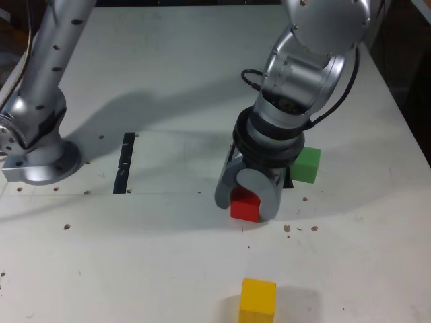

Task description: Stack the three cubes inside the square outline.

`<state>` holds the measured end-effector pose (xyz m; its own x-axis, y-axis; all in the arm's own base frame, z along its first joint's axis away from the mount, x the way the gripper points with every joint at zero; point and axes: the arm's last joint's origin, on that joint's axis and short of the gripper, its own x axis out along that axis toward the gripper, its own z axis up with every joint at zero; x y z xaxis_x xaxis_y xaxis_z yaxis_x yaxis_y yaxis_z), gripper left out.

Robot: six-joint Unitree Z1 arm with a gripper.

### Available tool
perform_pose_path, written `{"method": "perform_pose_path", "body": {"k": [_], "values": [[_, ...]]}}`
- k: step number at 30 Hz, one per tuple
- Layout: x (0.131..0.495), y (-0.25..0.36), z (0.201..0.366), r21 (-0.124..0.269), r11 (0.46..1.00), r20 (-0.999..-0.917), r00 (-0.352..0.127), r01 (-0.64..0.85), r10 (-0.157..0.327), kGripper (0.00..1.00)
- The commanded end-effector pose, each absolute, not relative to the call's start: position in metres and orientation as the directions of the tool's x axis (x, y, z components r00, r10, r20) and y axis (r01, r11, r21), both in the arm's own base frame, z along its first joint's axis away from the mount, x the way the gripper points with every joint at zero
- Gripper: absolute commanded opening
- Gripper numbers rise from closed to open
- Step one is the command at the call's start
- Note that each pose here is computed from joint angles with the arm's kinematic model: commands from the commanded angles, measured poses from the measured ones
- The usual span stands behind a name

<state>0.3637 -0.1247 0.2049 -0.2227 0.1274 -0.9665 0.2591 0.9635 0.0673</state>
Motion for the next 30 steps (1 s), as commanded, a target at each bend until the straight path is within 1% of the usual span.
{"method": "perform_pose_path", "body": {"k": [1, 6, 9, 12, 14, 20, 23, 27, 30], "values": [[0.365, -0.124, 0.205, 0.071, 0.961, -0.9629, -0.233, 0.268, 0.136, 0.31], [0.365, -0.123, 0.215, 0.074, 0.96, -0.9584, -0.247, 0.269, 0.143, 0.22], [0.363, -0.115, 0.227, 0.088, 0.962, -0.9564, -0.248, 0.258, 0.154, 0.21], [0.361, -0.099, 0.241, 0.111, 0.967, -0.9573, -0.236, 0.23, 0.166, 0.21], [0.362, -0.086, 0.245, 0.12, 0.972, -0.959, -0.229, 0.204, 0.167, 0.21], [0.37, -0.056, 0.239, 0.095, 0.99, -0.9702, -0.213, 0.106, 0.116, 0.21], [0.372, -0.045, 0.235, 0.09, 0.994, -0.9749, -0.198, 0.067, 0.102, 0.21], [0.374, -0.033, 0.221, 0.077, 0.997, -0.9795, -0.185, 0.025, 0.08, 0.21], [0.372, -0.028, 0.213, 0.079, 0.997, -0.981, -0.177, 0.008, 0.079, 0.21]]}}
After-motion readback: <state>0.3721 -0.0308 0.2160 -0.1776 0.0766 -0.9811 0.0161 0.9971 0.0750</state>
